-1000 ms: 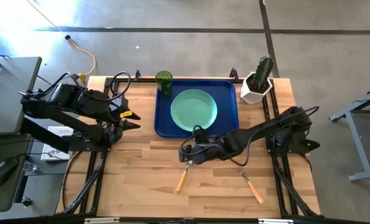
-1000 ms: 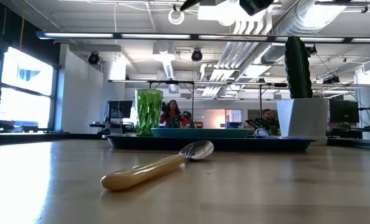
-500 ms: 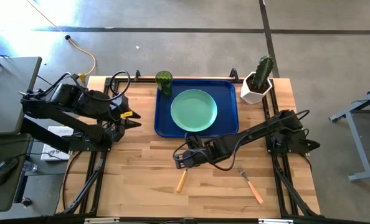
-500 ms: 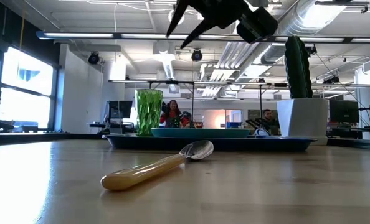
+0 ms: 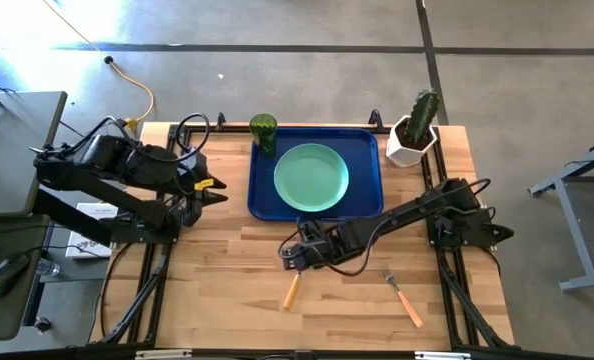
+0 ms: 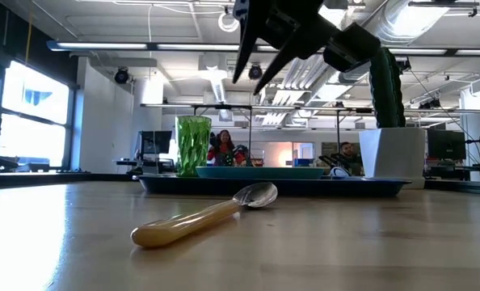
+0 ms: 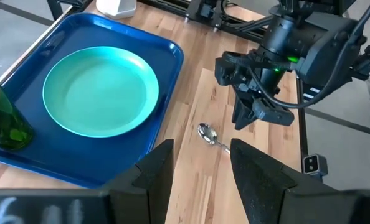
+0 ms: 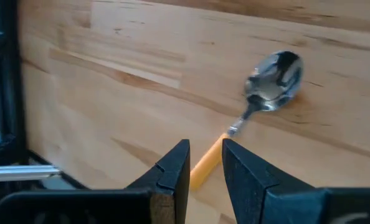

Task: Pick and place plate/cup/fork/spoon on tray
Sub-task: Put the yellow spoon on the blue serving tray

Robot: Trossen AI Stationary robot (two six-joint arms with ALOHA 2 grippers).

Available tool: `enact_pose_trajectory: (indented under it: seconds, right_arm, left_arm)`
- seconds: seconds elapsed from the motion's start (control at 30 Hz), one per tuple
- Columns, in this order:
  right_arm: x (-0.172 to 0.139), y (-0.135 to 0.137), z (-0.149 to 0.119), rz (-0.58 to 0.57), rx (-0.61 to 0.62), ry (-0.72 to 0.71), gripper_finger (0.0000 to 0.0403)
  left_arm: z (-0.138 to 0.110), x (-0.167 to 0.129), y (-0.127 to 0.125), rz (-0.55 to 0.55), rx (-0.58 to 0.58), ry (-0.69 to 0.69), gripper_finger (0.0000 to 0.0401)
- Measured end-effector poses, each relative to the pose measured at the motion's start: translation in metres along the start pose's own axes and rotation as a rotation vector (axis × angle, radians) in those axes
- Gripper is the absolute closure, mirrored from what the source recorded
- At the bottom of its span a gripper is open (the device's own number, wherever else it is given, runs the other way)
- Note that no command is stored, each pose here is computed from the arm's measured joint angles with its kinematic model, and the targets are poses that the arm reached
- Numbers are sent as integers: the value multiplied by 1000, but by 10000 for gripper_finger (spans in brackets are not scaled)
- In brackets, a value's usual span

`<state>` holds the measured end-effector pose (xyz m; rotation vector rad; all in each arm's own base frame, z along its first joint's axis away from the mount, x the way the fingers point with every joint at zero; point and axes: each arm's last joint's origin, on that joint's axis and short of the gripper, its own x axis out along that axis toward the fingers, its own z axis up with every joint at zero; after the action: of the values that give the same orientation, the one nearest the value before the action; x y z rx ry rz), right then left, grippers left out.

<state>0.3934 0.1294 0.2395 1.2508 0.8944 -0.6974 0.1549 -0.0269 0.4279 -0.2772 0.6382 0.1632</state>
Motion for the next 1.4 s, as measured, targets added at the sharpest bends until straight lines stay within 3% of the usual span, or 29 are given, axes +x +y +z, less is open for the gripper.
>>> enact_pose_trajectory:
  seconds: [0.23, 0.43, 0.67, 0.9, 1.4]
  right_arm:
    - [4, -2, -2, -18, -4, 0, 282]
    - [15, -4, -5, -44, 85, 35, 247]
    - [38, -7, -10, -90, 145, 115, 247]
    - [58, -5, -14, -60, 199, 119, 247]
    - [84, -13, -21, -106, 296, 120, 247]
  left_arm:
    - [0, 0, 1, 42, 2, -18, 254]
    - [1, 0, 2, 61, 2, -27, 254]
    - [1, 0, 2, 62, 3, -26, 254]
    - [1, 0, 2, 63, 3, -27, 254]
    - [1, 0, 2, 63, 3, -27, 254]
